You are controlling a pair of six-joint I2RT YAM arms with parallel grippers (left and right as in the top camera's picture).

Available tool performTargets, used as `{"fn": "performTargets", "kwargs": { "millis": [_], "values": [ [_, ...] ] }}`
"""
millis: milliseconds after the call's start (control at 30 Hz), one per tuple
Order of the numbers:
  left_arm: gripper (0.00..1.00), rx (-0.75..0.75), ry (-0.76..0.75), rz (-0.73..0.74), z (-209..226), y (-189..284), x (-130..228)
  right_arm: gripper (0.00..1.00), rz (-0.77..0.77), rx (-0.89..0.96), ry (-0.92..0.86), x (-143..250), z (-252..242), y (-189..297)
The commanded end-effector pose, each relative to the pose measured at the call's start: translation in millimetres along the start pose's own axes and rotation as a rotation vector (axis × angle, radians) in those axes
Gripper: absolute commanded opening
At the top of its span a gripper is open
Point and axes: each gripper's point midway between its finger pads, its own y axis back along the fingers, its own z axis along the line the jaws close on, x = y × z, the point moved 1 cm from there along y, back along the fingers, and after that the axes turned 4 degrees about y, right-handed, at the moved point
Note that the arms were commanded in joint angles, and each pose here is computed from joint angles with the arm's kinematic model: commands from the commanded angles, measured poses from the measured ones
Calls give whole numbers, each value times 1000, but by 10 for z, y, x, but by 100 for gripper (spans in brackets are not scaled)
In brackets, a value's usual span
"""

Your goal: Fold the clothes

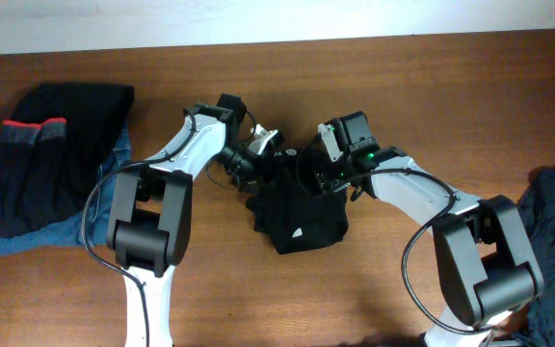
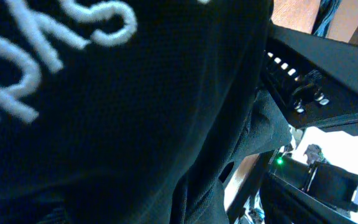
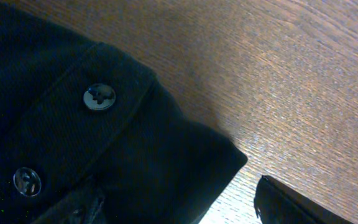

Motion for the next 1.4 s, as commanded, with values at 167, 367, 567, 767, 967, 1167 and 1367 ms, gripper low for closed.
{"fn": "performTargets", "kwargs": {
  "millis": [167, 367, 567, 767, 967, 1167, 1367],
  "values": [
    [83, -6, 106, -13, 215, 63, -18, 85, 10, 13, 3, 23, -37, -25],
    [87, -6, 263, -25, 396, 262, 25, 85, 10, 13, 3, 21, -38, -25],
    [94, -63, 335, 30, 397, 182, 157, 85, 10, 13, 3, 23, -37, -25],
    [98, -173, 434, 67, 553, 13, 294, 85, 13, 13, 3, 30, -37, -25],
    [96, 13, 500, 143, 478, -336, 333, 85, 15, 12, 3, 33, -35, -25],
    [27, 73, 490, 138, 462, -338, 291, 85, 21, 11, 3, 47, -32, -25],
    [1, 75, 474, 123, 459, -324, 243, 85, 21, 11, 3, 47, -32, -25]
  ]
}}
